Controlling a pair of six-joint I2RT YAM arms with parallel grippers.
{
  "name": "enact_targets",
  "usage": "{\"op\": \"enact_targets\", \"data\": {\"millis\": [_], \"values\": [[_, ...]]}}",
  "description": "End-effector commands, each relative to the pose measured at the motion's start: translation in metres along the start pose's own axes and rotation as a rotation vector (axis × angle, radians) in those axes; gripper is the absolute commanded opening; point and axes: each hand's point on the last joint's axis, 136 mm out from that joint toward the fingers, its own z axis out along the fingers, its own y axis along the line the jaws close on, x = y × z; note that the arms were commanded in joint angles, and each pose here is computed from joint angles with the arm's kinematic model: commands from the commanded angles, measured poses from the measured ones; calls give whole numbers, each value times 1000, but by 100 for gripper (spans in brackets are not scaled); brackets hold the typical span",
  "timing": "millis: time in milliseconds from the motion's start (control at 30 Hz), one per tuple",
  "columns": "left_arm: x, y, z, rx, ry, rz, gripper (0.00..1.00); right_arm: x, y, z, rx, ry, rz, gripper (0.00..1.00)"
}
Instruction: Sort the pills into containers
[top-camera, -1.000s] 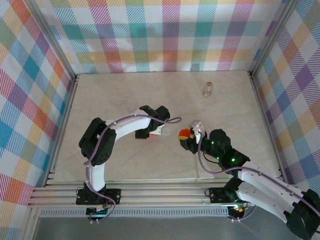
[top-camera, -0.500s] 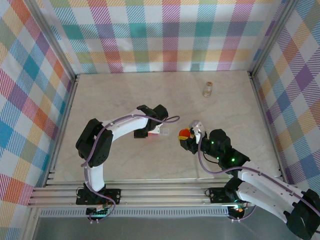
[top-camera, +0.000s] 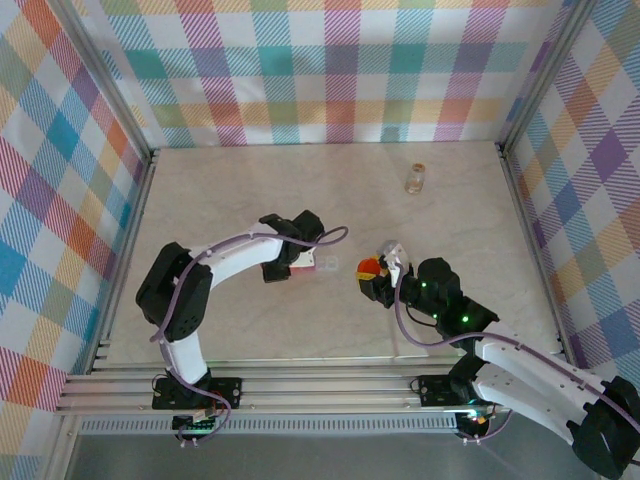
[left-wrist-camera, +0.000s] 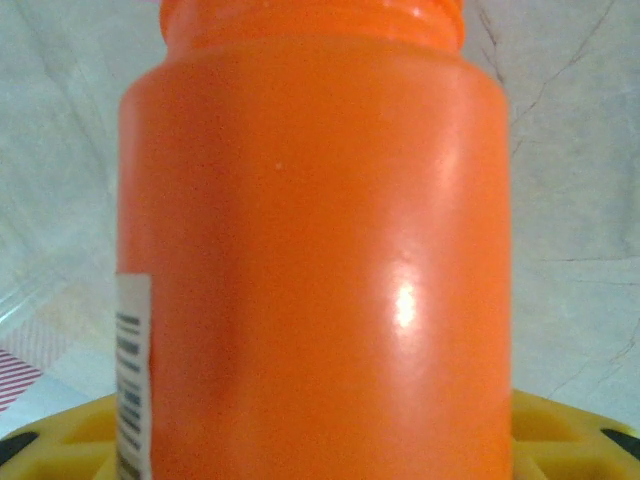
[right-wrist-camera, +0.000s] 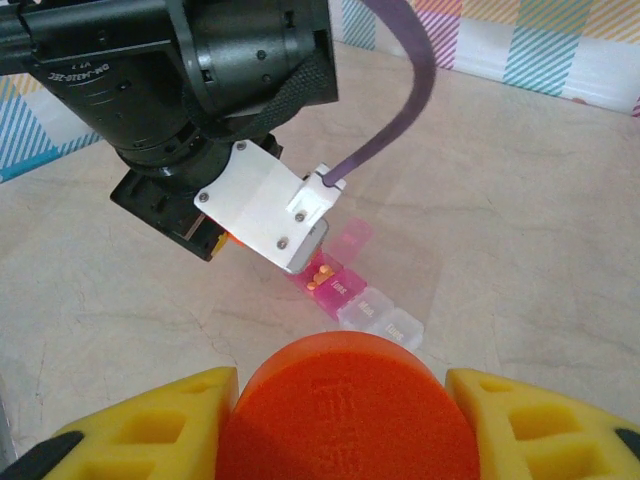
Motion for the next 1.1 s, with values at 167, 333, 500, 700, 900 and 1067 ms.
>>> {"op": "enact_targets", "data": {"millis": [167,333,500,700,900,1067], "values": [[-11,14,-28,-63,-320,-323,0,-22,2,-3,-10,-52,7,18],[-17,22,-43,-121,-506,-496,0,-21,1,-2,-5,-46,6,18],[-14,41,-95,-182,-818,-717,0,-18,-1,0,2,-36,5,18],[39,41,-233,-233,-1579,-904,0,-18,1,3,-13,-30,8,18],[65,13,-281,-153,-1873,-842,0,-41,5,-3,-26,-50,-4,18],[65,9,-298,-161,-1946,-766,0,-78,22,-13,-109,-77,16,18]]}}
